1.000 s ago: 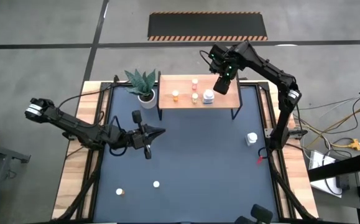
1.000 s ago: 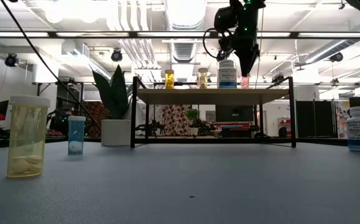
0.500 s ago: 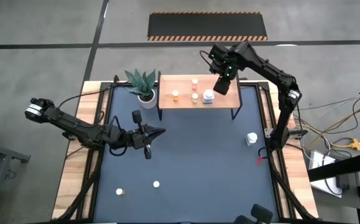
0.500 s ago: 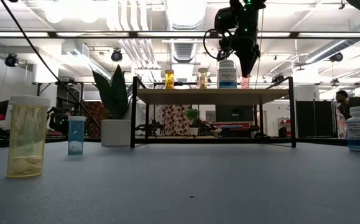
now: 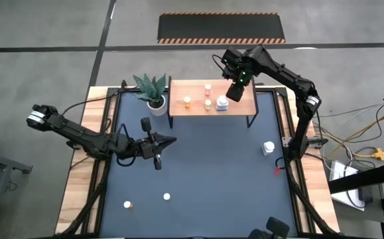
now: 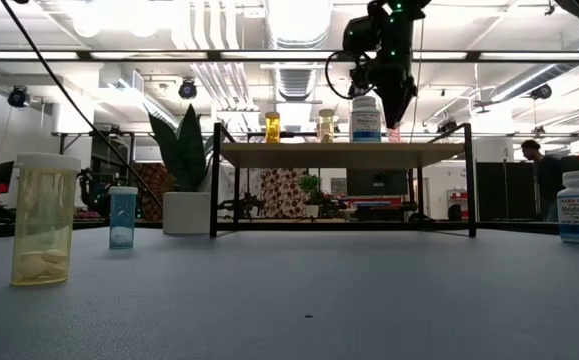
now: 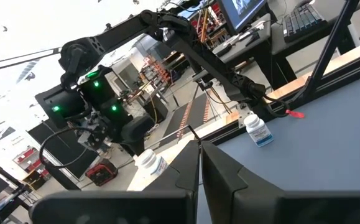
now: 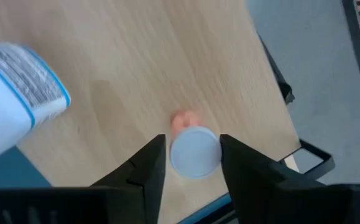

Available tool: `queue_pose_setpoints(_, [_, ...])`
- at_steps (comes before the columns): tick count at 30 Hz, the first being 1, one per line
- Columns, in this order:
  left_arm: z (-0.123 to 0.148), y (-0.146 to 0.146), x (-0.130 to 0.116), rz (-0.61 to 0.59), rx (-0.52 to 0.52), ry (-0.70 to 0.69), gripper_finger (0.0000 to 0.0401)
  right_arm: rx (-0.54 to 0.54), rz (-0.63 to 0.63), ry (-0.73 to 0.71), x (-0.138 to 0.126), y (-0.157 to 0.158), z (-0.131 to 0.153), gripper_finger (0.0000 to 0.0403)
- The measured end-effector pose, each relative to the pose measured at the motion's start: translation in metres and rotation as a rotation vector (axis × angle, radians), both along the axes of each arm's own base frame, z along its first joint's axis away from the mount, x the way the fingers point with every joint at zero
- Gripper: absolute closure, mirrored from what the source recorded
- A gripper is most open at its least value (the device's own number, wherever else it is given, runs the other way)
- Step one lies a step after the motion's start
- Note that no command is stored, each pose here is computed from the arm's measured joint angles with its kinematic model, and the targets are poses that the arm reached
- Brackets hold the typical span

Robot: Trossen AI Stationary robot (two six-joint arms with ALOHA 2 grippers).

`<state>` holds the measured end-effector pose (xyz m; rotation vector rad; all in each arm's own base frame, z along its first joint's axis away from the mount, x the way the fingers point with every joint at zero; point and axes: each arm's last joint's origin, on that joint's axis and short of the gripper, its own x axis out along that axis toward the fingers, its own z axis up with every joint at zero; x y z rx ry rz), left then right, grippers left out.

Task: Pick and place medicine bottles onto shelf by color
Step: Put the pink medicine bottle on the shelf, then put the bottom blue medicine bottle on the shelf

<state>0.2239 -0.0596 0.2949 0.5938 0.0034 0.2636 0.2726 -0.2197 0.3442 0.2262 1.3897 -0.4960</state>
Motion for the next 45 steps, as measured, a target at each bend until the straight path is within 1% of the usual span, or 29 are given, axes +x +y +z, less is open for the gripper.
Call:
queue_pose_setpoints(7, [0.0, 0.0, 0.0, 0.001, 0.0, 0.0, 0.0401, -0.025, -0.001, -0.022, 0.0, 0.0, 0.007, 0.0232])
queue_pose_setpoints(14, [0.0, 0.0, 0.0, 0.001, 0.0, 0.0, 0.0401, -0.043, -0.002, -0.042, -0.002, 0.001, 0.02, 0.023])
queue_pose_setpoints(20, [0.0, 0.0, 0.0, 0.001, 0.0, 0.0, 0.0401, -0.05, -0.068, -0.105, -0.005, 0.015, 0.042, 0.0232])
queue_pose_setpoints(23, [0.0, 0.0, 0.0, 0.001, 0.0, 0.0, 0.0401, -0.058, -0.082, -0.152, -0.005, 0.034, 0.053, 0.0237])
queue_pose_setpoints(26, [0.0, 0.0, 0.0, 0.001, 0.0, 0.0, 0.0401, -0.059, -0.032, -0.186, -0.002, 0.062, 0.06, 0.0242])
queue_pose_setpoints(30, [0.0, 0.0, 0.0, 0.0, -0.002, -0.001, 0.0401, -0.076, 0.083, -0.274, 0.005, 0.106, 0.065, 0.0248])
queue_pose_setpoints(33, [-0.001, 0.0, 0.001, -0.003, -0.043, -0.007, 0.0401, -0.083, 0.185, -0.353, 0.008, 0.141, 0.063, 0.0253])
queue_pose_setpoints(36, [-0.002, 0.0, 0.001, -0.005, -0.072, -0.013, 0.0401, -0.083, 0.296, -0.425, 0.007, 0.175, 0.053, 0.0255])
queue_pose_setpoints(40, [-0.008, -0.002, 0.006, -0.012, -0.188, -0.018, 0.0401, -0.073, 0.412, -0.508, 0.001, 0.211, 0.033, 0.0253])
queue_pose_setpoints(45, [-0.019, -0.005, 0.014, -0.016, -0.336, -0.013, 0.0401, -0.045, 0.516, -0.55, -0.013, 0.244, -0.001, 0.0257])
